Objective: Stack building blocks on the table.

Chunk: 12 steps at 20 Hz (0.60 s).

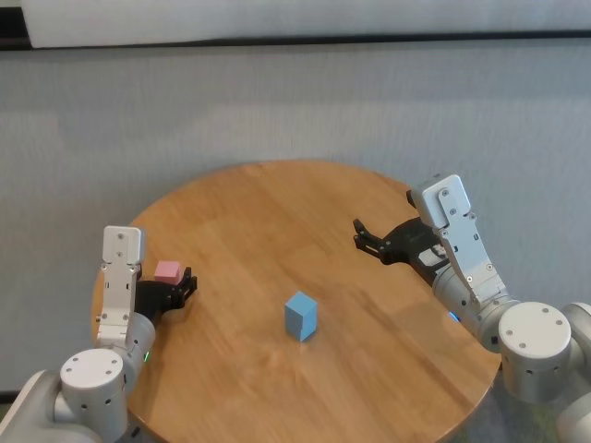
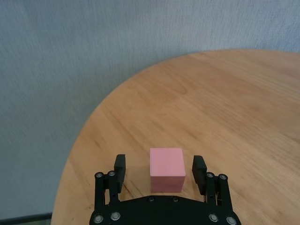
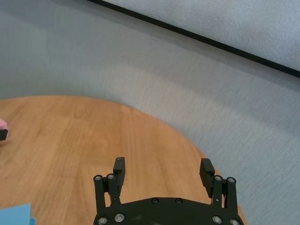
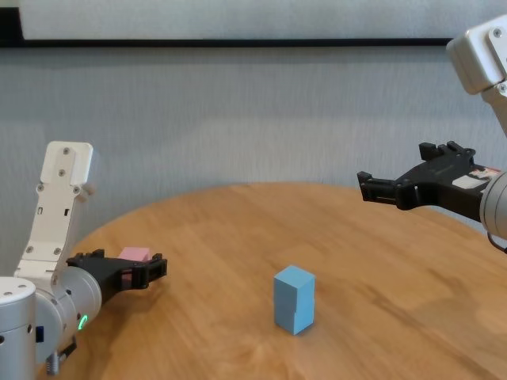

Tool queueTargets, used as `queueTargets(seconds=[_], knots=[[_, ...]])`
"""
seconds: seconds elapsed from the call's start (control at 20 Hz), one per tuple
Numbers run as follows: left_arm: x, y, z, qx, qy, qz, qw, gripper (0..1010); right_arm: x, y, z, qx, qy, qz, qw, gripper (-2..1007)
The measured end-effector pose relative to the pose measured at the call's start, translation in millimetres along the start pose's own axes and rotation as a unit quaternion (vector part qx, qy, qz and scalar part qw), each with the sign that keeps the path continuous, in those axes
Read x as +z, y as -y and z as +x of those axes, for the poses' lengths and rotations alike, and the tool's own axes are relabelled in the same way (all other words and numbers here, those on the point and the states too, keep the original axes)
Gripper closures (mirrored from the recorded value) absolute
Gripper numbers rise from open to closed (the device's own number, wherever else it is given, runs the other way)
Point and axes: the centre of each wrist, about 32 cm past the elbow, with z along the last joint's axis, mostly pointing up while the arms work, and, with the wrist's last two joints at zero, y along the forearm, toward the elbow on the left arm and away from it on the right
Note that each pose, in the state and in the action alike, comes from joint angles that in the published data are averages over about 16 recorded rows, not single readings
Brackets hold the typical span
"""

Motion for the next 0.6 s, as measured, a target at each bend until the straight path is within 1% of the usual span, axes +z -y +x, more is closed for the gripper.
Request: queueTargets(seconds=[0.2,0.6], knots=[[0.0,-0.1,-0.1,0.000,0.000,0.000,1.0000,185,0.0,0.0,0.0,0.000,0.000,0.000,1.0000,0],[-0.1,-0.2,-0.3,-0.001,0.001,0.000,1.0000,429,0.0,0.0,0.0,0.000,0.000,0.000,1.0000,0]])
